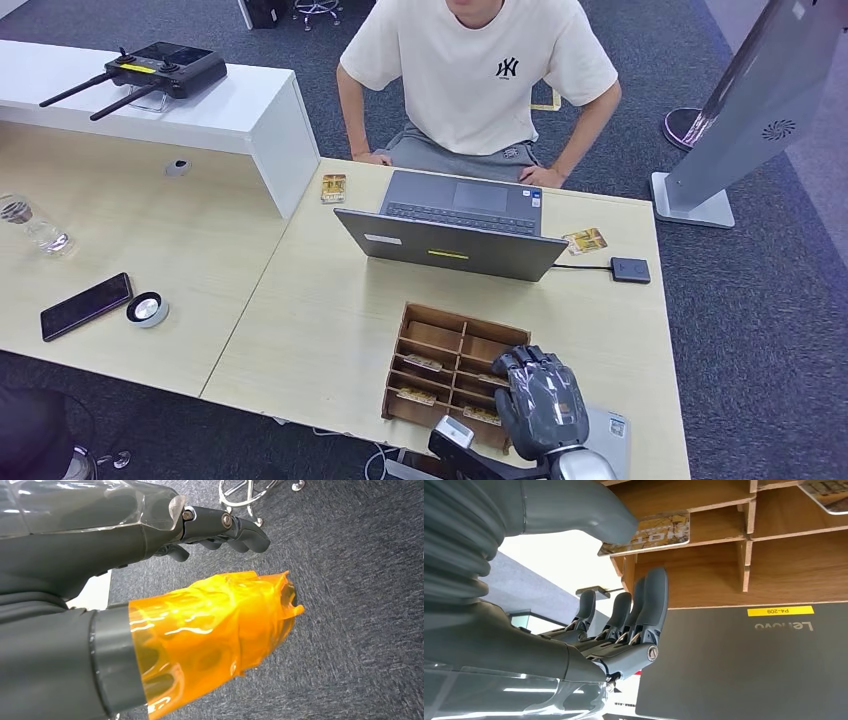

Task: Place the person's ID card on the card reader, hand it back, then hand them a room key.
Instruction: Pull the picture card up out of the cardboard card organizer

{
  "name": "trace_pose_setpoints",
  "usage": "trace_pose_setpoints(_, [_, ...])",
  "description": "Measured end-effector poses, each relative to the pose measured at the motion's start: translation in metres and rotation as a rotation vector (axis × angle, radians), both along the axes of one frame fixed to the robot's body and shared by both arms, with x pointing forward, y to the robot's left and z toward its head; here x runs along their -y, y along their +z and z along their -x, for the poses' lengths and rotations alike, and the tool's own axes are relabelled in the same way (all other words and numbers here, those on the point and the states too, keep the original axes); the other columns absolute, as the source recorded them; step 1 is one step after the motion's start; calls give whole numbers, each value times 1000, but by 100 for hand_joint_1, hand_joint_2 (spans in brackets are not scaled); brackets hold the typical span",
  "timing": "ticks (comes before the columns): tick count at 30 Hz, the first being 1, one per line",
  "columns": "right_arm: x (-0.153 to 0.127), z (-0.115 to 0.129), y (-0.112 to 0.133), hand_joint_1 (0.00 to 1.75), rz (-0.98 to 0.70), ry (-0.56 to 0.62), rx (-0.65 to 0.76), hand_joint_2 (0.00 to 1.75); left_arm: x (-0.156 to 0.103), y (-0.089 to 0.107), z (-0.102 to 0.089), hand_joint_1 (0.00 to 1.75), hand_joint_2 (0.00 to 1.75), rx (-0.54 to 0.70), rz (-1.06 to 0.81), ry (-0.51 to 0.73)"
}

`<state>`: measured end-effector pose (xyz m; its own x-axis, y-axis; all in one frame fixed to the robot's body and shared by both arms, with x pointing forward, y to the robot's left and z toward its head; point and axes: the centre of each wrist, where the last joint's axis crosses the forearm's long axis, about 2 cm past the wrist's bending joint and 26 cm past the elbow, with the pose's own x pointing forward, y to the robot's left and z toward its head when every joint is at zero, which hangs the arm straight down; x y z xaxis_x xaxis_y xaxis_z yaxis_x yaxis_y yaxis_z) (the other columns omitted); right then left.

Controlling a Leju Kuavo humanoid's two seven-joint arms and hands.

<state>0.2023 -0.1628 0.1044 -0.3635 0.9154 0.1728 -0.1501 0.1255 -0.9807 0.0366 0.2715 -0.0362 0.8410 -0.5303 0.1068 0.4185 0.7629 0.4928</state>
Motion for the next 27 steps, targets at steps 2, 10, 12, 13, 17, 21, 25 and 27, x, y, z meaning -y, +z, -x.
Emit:
trace_pose_setpoints(2, [-1,-1,1,83,0,-5,0,175,0,0,0,0,0,0,0,0])
trace_pose_setpoints(10, [-1,-1,1,85,2,-12,0,175,0,0,0,0,0,0,-1,-1])
trace_pose_setpoints(12, [-1,-1,0,85,4,-13,-3,175,0,0,0,0,0,0,-1,-1])
trace_pose_setpoints(13, [-1,-1,-1,84,5,-13,-4,175,0,0,0,0,0,0,-1,-1])
trace_pose_setpoints(17, [0,-1,-3,83,11,-15,-10,175,0,0,0,0,0,0,-1,-1])
trace_pose_setpoints(21, [1,-1,-6,87,20,-17,-19,175,0,0,0,0,0,0,-1,-1])
trace_pose_setpoints(25, [1,-1,-8,94,28,-19,-27,175,0,0,0,0,0,0,-1,-1])
trace_pose_setpoints(27, [2,-1,-10,115,31,-20,-30,175,0,0,0,0,0,0,-1,-1])
